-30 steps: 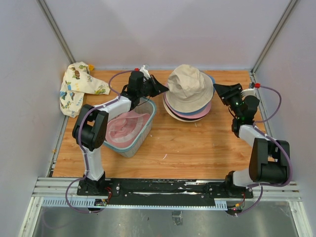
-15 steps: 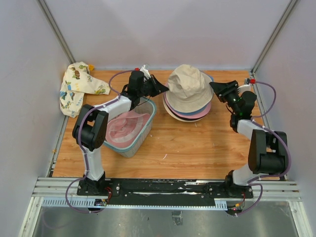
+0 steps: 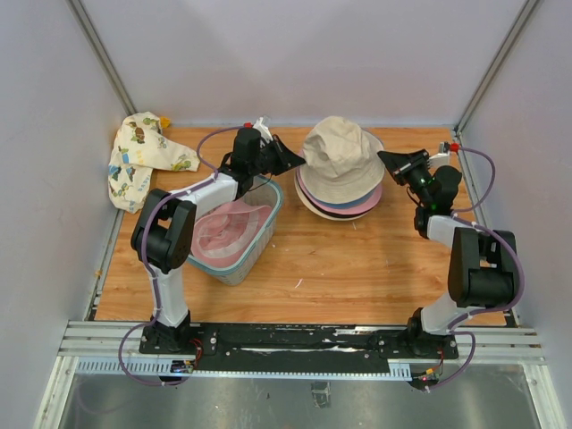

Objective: Stack the hats
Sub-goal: Stack the hat on the hat.

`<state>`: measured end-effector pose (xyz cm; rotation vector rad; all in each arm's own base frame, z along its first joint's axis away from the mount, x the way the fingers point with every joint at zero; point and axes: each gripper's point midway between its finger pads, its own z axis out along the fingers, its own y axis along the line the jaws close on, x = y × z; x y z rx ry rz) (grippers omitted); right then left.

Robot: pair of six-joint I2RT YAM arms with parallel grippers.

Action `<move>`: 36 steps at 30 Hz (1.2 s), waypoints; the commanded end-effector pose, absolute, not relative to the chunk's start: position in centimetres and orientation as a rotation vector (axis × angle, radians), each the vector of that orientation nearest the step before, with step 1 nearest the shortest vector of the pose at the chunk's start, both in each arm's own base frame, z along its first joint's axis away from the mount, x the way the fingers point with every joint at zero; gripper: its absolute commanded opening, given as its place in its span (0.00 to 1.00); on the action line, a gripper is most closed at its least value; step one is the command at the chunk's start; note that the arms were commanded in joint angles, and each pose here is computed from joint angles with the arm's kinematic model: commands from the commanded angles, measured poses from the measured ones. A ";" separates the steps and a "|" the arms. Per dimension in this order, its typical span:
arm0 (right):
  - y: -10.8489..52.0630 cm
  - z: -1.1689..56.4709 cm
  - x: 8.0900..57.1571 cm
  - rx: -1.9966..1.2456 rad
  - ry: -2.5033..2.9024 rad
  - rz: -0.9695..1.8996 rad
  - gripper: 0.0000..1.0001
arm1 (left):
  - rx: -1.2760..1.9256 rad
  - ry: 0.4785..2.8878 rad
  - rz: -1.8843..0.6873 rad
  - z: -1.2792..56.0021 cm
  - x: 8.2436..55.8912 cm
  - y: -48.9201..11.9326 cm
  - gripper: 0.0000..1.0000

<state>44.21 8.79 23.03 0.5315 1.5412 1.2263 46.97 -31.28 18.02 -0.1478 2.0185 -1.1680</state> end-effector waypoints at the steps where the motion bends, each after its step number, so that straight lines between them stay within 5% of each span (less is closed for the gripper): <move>1: 9.5 22.6 43.7 0.502 1.531 1.245 0.01 | -0.115 1.944 -1.150 21.0 47.2 -31.1 0.00; 20: 6.0 14.6 44.0 0.670 1.607 1.099 0.01 | -0.139 2.008 -1.086 19.0 47.4 -30.5 0.00; 30: 6.2 17.6 44.2 0.626 1.564 1.125 0.24 | -0.139 1.993 -1.108 19.5 47.5 -30.8 0.00; 36: 6.4 18.9 43.9 0.606 1.549 1.130 0.30 | -0.137 1.989 -1.113 19.7 47.4 -30.8 0.01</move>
